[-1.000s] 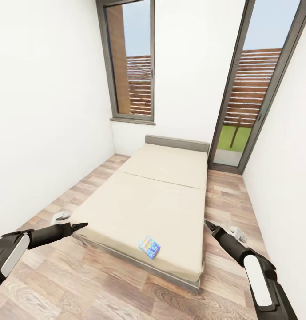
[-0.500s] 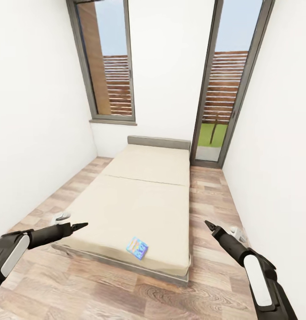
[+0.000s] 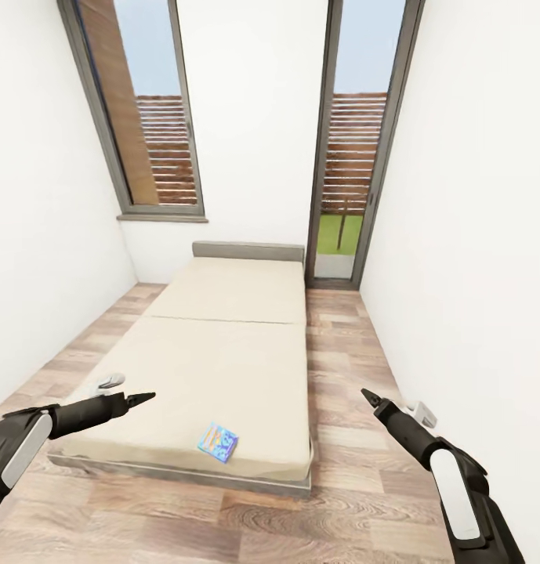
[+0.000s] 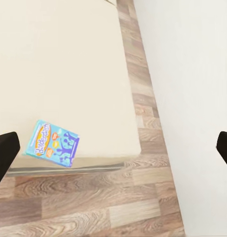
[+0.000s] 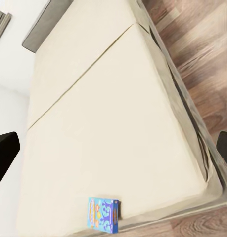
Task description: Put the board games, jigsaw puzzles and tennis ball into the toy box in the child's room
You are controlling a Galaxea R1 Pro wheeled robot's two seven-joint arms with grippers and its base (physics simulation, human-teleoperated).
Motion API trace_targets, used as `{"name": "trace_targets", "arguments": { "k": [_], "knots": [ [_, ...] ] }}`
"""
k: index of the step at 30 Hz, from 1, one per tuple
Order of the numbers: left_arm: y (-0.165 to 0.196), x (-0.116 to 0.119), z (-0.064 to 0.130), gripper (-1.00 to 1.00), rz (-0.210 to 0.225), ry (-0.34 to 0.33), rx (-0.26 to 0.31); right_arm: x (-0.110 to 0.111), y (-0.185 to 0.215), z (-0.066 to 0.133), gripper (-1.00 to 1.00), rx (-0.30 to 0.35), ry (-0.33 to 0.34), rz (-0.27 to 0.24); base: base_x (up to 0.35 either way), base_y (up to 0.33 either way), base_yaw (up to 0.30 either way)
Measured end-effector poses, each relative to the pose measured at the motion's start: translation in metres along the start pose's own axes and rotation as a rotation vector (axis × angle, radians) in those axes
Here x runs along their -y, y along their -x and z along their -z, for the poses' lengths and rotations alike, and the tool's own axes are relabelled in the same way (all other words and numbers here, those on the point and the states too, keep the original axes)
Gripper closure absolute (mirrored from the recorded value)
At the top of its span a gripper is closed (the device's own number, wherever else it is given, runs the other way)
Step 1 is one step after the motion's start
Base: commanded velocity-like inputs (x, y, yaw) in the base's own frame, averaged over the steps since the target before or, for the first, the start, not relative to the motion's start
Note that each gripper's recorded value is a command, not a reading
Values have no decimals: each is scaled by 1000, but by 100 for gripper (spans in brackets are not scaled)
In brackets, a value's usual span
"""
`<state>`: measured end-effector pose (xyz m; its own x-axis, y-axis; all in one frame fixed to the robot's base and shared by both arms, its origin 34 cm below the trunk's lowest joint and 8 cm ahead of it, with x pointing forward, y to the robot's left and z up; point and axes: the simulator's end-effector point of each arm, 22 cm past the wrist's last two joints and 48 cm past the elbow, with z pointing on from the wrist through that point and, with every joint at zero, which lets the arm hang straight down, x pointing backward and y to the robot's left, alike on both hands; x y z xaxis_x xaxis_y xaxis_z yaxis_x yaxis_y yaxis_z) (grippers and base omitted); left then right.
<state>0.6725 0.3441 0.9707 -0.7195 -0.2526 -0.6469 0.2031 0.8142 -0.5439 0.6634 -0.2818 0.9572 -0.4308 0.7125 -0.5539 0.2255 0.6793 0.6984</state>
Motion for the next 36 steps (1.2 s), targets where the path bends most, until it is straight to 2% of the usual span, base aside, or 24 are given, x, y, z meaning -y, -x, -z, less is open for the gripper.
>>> {"name": "trace_targets", "arguments": {
  "k": [20,30,36],
  "knots": [
    [0,0,0,-100,0,0,0,0,0,0,-100,0,1,-1,-34,239,-269],
    [0,0,0,-100,0,0,0,-1,0,0,-100,1,1,1,-11,102,-35],
    [1,1,1,-100,-1,0,2,-3,-1,-1,-100,0,1,8,-24,122,208]
  ]
}}
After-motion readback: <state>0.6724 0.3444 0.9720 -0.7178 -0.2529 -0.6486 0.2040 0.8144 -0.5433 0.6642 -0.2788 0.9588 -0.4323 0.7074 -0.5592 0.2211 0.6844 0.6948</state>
